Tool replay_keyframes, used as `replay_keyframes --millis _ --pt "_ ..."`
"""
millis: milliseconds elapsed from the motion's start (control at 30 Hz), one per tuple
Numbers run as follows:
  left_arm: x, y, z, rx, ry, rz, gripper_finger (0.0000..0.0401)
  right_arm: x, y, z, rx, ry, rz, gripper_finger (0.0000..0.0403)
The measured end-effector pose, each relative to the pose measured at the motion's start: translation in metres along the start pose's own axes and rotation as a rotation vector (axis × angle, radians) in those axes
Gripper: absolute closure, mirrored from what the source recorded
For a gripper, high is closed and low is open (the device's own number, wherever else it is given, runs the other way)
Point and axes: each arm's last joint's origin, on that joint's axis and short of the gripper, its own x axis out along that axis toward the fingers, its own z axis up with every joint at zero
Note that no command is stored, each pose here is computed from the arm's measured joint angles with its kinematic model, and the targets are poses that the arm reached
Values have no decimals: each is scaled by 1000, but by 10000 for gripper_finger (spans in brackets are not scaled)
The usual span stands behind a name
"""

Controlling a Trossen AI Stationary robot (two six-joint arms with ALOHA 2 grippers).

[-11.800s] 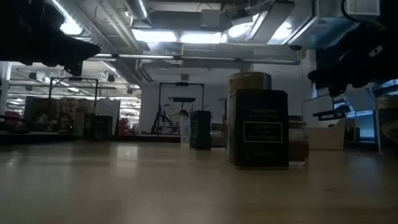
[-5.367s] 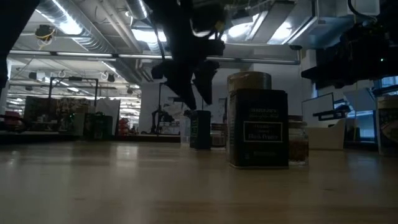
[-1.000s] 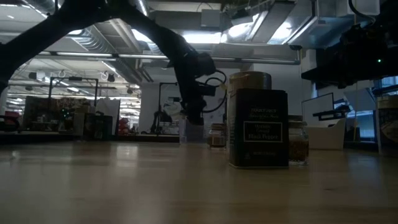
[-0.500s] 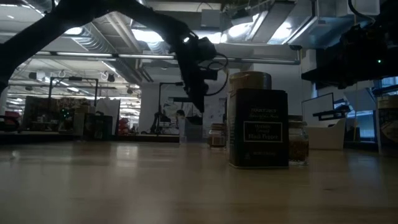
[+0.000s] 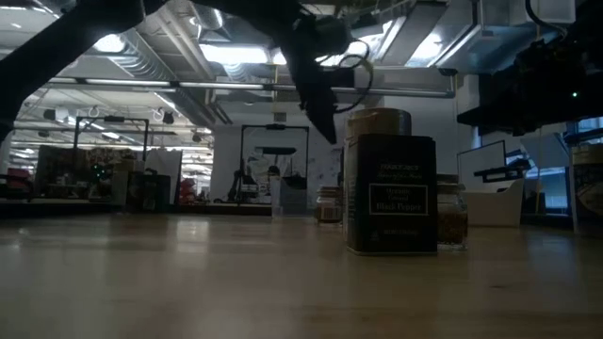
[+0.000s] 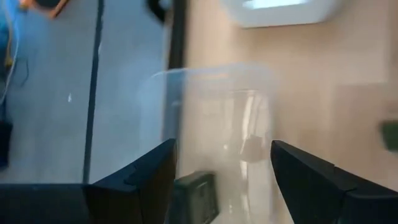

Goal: Sort spices by type
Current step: Put the center black seasoning can into the top transparent bin

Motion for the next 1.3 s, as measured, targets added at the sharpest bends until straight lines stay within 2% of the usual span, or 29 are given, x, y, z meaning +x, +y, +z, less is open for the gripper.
replay_keyframes --millis 400,533,667,833,1300 --pt "-23 -82 28 420 -11 -113 157 0 0 0 -1 2 0 386" --pt "-28 -101 33 518 -27 -134 157 0 0 0 -1 2 -1 386" --pt "-23 -112 30 616 -29 -169 157 0 0 0 -1 2 0 386" --pt "-12 -119 23 684 -14 -202 157 0 0 0 -1 2 0 386" --pt "12 -130 14 790 -65 -220 157 0 0 0 -1 2 1 386"
